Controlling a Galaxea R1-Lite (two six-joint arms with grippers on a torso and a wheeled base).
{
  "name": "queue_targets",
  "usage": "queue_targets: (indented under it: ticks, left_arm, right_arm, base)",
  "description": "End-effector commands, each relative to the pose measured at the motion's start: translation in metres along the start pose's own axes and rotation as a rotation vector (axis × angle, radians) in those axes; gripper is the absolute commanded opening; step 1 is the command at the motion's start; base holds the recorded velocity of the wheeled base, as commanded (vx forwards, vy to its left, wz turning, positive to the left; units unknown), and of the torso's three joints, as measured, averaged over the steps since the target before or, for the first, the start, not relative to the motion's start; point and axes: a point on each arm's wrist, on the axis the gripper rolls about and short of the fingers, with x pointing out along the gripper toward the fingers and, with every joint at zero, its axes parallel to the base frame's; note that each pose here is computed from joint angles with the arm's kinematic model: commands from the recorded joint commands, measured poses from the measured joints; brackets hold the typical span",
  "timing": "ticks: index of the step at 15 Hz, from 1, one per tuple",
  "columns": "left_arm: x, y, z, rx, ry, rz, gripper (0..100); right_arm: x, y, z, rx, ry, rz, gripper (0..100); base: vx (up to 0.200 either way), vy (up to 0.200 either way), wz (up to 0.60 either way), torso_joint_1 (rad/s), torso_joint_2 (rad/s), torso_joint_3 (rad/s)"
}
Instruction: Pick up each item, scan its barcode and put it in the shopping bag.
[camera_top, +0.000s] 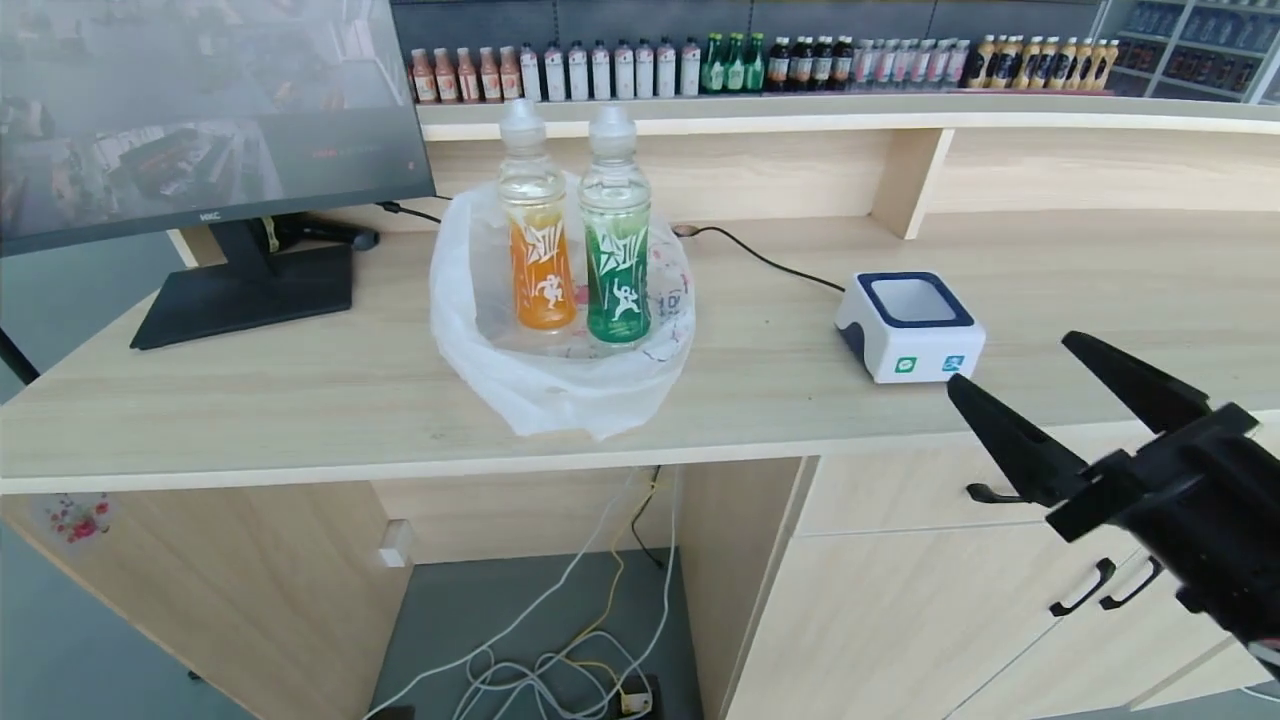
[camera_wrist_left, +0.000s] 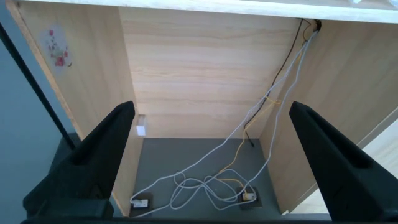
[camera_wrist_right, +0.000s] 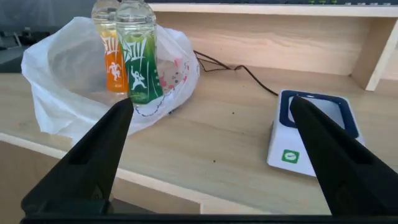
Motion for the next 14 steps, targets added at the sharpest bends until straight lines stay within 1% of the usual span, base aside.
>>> queue_targets:
  ticks: [1, 4, 5, 6, 7, 9, 11, 14]
  left_arm:
    - [0.000, 0.000, 0.000, -0.001, 0.000, 0.000, 100]
    - [0.000, 0.000, 0.000, 0.001, 0.000, 0.000, 100]
    - [0.000, 0.000, 0.000, 0.001, 0.000, 0.000, 100]
    - [0.000, 0.000, 0.000, 0.001, 0.000, 0.000, 100]
    - [0.000, 0.000, 0.000, 0.001, 0.000, 0.000, 100]
    - [0.000, 0.000, 0.000, 0.001, 0.000, 0.000, 100]
    - [0.000, 0.000, 0.000, 0.001, 0.000, 0.000, 100]
    - [0.000, 0.000, 0.000, 0.001, 0.000, 0.000, 100]
  right_arm:
    - [-0.068, -0.008, 0.018, -0.006, -0.036, -0.020, 100]
    - [-0.111, -0.010, 0.012, -0.029, 0.113, 0.017, 100]
    - [-0.128, -0.008, 0.006, -0.030, 0.165, 0.075, 100]
    - [-0.140, -0.008, 0.002, -0.029, 0.192, 0.095, 100]
    - [-0.162, -0.009, -0.009, -0.032, 0.254, 0.106, 100]
    - [-0.194, -0.011, -0.025, -0.039, 0.288, 0.109, 100]
    - [-0.219, -0.012, -0.040, -0.041, 0.298, 0.123, 100]
    - [-0.218, -0.011, -0.038, -0.020, 0.327, 0.120, 100]
  base:
    - [0.000, -0.200, 0.00, 0.002, 0.01, 0.007]
    - [0.000, -0.200, 0.00, 0.002, 0.00, 0.007]
    - [0.000, -0.200, 0.00, -0.007, 0.00, 0.007]
    - [0.000, -0.200, 0.00, -0.007, 0.01, 0.002]
    - [0.000, -0.200, 0.00, 0.007, 0.00, 0.002]
    - [0.000, -0.200, 0.00, 0.002, 0.01, 0.005]
    - [0.000, -0.200, 0.00, 0.002, 0.00, -0.002]
    - [0.000, -0.200, 0.00, 0.001, 0.00, 0.007]
